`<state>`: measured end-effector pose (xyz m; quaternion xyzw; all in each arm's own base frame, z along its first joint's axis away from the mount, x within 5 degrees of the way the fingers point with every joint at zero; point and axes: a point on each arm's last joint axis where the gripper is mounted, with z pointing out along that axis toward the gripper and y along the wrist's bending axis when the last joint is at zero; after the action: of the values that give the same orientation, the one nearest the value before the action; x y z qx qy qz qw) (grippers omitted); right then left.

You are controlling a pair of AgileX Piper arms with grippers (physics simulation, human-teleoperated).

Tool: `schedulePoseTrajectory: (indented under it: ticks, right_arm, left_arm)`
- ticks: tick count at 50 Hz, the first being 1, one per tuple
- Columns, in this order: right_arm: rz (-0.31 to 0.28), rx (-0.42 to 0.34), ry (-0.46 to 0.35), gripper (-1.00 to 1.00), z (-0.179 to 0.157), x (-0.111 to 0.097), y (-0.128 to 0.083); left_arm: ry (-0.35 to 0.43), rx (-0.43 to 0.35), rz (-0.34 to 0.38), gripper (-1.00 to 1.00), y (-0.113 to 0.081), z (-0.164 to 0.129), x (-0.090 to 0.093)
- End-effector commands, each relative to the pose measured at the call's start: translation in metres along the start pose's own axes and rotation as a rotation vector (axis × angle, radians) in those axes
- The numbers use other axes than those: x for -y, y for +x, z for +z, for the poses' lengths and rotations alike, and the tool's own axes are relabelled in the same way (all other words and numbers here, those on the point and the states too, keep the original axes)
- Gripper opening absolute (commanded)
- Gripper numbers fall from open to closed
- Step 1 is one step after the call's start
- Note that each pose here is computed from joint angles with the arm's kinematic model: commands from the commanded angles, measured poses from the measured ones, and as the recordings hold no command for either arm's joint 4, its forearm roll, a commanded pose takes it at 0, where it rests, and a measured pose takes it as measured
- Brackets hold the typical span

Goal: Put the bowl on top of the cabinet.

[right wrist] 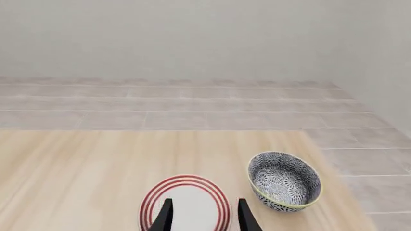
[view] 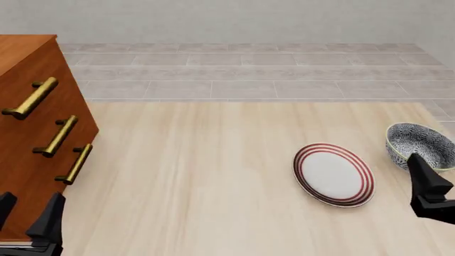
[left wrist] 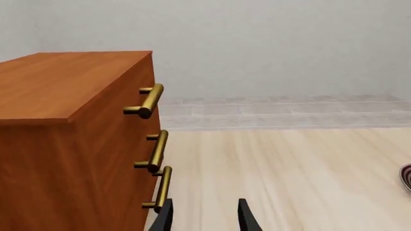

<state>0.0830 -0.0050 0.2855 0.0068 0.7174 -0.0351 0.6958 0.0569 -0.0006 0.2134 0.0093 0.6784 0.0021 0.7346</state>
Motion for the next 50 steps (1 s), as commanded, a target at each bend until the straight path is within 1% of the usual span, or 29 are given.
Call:
schedulePoseTrajectory:
  ticks: [1,2,4,6,8,11,15,16,17,18,20,21,23,25,26,27,28,30,31,32,33,34,37,40,43,44,46,49,50]
  right_arm:
    - [0.008,-0.028,0.041,1.00,0.010,0.005,-0.029]
    - [0.047,-0.003,0.033,1.00,0.005,0.004,-0.035]
    - [0.054,0.001,0.026,1.00,0.003,0.004,-0.037]
    - [0.001,-0.017,0.054,1.00,0.008,0.007,-0.038]
    - [0.000,-0.040,0.062,1.00,0.016,0.008,-0.038]
    - [0.013,-0.046,0.067,1.00,0.019,0.009,-0.043]
    - [0.009,-0.070,0.090,1.00,0.024,0.012,-0.046]
    - [-0.009,-0.087,0.121,1.00,0.028,0.016,-0.046]
    - [-0.031,-0.101,0.119,1.00,0.031,0.016,-0.046]
    - [-0.020,-0.110,0.131,1.00,0.033,0.018,-0.047]
    - [0.004,-0.100,0.121,1.00,0.032,0.017,-0.052]
    - [0.012,-0.122,0.140,1.00,0.037,0.020,-0.052]
    - [-0.018,-0.130,0.154,1.00,0.040,0.023,-0.054]
    - [-0.007,-0.141,0.174,1.00,0.045,0.026,-0.057]
    - [0.025,-0.138,0.162,1.00,0.046,0.025,-0.060]
    - [0.029,-0.137,0.162,1.00,0.047,0.025,-0.063]
    - [0.026,-0.154,0.174,1.00,0.052,0.028,-0.063]
    - [0.024,-0.151,0.172,1.00,0.052,0.028,-0.065]
    - [0.020,-0.154,0.181,1.00,0.054,0.029,-0.067]
    - [0.002,-0.169,0.209,1.00,0.058,0.035,-0.068]
    - [0.002,-0.169,0.209,1.00,0.058,0.035,-0.068]
    - [0.024,-0.179,0.201,1.00,0.064,0.035,-0.070]
    - [0.033,-0.194,0.227,1.00,0.071,0.041,-0.072]
    - [0.033,-0.212,0.223,1.00,0.078,0.042,-0.073]
    - [0.052,-0.219,0.229,1.00,0.083,0.044,-0.073]
    - [0.086,-0.223,0.229,1.00,0.086,0.044,-0.073]
    - [0.125,-0.242,0.240,1.00,0.091,0.046,-0.071]
    - [0.144,-0.284,0.248,1.00,0.102,0.050,-0.066]
    - [0.141,-0.271,0.244,1.00,0.100,0.049,-0.068]
  left_arm:
    - [-0.001,-0.002,0.000,1.00,0.000,0.000,0.000]
    - [-0.002,-0.003,-0.002,1.00,0.000,0.000,0.000]
    - [-0.001,-0.004,-0.003,1.00,0.000,0.000,0.000]
    - [-0.002,-0.005,-0.002,1.00,0.000,0.001,0.000]
    - [0.000,-0.005,-0.002,1.00,0.001,0.000,0.000]
    - [-0.002,-0.005,-0.004,1.00,0.000,0.000,0.000]
    - [-0.001,-0.006,-0.005,1.00,0.001,0.000,0.000]
    - [-0.001,-0.009,-0.009,1.00,0.001,0.001,0.000]
    - [-0.001,-0.012,-0.013,1.00,0.001,0.001,0.000]
    - [-0.002,-0.011,-0.014,1.00,0.001,0.001,0.000]
    - [0.000,-0.012,-0.016,1.00,0.001,0.001,0.000]
    - [0.001,-0.011,-0.014,1.00,0.001,0.001,0.000]
    - [0.000,-0.011,-0.015,1.00,0.001,0.001,0.000]
    - [-0.001,-0.010,-0.017,1.00,0.001,0.001,0.000]
    - [-0.001,-0.010,-0.017,1.00,0.001,0.001,0.000]
    - [0.000,-0.010,-0.018,1.00,0.001,0.001,0.000]
    - [0.000,-0.010,-0.018,1.00,0.001,0.001,0.000]
    - [0.000,-0.010,-0.019,1.00,0.001,0.001,0.000]
    - [-0.001,-0.010,-0.019,1.00,0.001,0.001,0.000]
    - [-0.001,-0.011,-0.020,1.00,0.001,0.001,0.000]
    - [-0.001,-0.011,-0.020,1.00,0.001,0.001,0.000]
    - [0.000,-0.011,-0.020,1.00,0.001,0.001,0.000]
    - [0.001,-0.013,-0.022,1.00,0.001,0.002,0.000]
    - [0.001,-0.014,-0.022,1.00,0.001,0.002,0.000]
    - [0.001,-0.014,-0.022,1.00,0.001,0.002,0.000]
    - [0.002,-0.014,-0.021,1.00,0.001,0.002,0.000]
    - [0.001,-0.014,-0.024,1.00,0.001,0.002,0.000]
    - [0.001,-0.014,-0.027,1.00,0.001,0.002,0.000]
    - [0.001,-0.014,-0.026,1.00,0.001,0.002,0.000]
